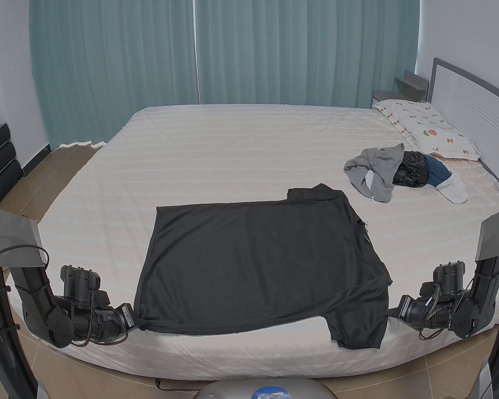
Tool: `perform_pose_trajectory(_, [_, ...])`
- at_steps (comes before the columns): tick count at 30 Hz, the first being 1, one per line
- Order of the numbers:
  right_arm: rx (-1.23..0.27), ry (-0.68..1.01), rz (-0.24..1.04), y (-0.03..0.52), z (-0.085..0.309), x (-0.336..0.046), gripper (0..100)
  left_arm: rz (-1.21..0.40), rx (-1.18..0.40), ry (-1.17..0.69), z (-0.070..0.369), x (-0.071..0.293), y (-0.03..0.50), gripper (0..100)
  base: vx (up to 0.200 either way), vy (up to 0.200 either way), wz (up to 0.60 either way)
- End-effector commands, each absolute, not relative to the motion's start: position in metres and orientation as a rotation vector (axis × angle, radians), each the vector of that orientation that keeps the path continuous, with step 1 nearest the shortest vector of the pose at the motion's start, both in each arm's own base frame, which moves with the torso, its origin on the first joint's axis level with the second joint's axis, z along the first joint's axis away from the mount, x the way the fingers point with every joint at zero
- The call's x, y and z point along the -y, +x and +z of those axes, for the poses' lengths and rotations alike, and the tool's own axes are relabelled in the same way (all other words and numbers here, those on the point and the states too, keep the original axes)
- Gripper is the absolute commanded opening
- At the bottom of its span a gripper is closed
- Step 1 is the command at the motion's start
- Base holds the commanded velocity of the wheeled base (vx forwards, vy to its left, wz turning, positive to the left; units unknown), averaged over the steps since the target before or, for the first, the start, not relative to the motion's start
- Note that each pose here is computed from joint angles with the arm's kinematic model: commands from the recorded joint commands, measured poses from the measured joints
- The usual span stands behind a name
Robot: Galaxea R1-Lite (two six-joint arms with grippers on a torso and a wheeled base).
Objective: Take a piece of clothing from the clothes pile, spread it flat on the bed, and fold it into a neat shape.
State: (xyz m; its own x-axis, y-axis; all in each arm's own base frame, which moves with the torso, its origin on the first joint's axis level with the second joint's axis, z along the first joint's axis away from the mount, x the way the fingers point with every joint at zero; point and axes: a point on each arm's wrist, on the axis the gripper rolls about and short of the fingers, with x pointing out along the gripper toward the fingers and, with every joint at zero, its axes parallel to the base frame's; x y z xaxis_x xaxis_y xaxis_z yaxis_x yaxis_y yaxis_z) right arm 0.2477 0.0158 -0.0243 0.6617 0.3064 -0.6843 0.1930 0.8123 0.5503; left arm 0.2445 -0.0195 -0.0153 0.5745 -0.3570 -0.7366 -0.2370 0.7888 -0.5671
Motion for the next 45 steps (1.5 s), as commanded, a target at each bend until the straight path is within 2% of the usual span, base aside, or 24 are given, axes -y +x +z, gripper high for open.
perform_pose_trajectory(1, [-0.856, 0.636, 0.068, 0.233, -0.013, -0.015, 0, -0.084, -0.972, -0.695, -0.015, 0.018, 0.244, 0, 0.0, 0.0, 0.0])
perform_pose_trajectory(13, [-0.865, 0.653, 0.062, 0.198, 0.003, -0.009, 0, -0.075, -0.917, -0.698, 0.0, 0.01, 0.233, 0, 0.0, 0.0, 0.0])
perform_pose_trajectory(27, [-0.922, 0.62, 0.059, 0.184, 0.009, -0.008, 0, -0.092, -0.945, -0.626, -0.003, 0.01, 0.223, 0, 0.0, 0.0, 0.0])
perform_pose_trajectory(37, [-1.002, 0.543, 0.061, 0.164, 0.018, -0.005, 0, -0.149, -0.995, -0.464, -0.007, 0.009, 0.201, 0, 0.0, 0.0, 0.0])
perform_pose_trajectory(45, [-1.011, 0.532, 0.063, 0.152, 0.027, -0.005, 0, -0.152, -1.015, -0.359, -0.007, 0.008, 0.188, 0, 0.0, 0.0, 0.0])
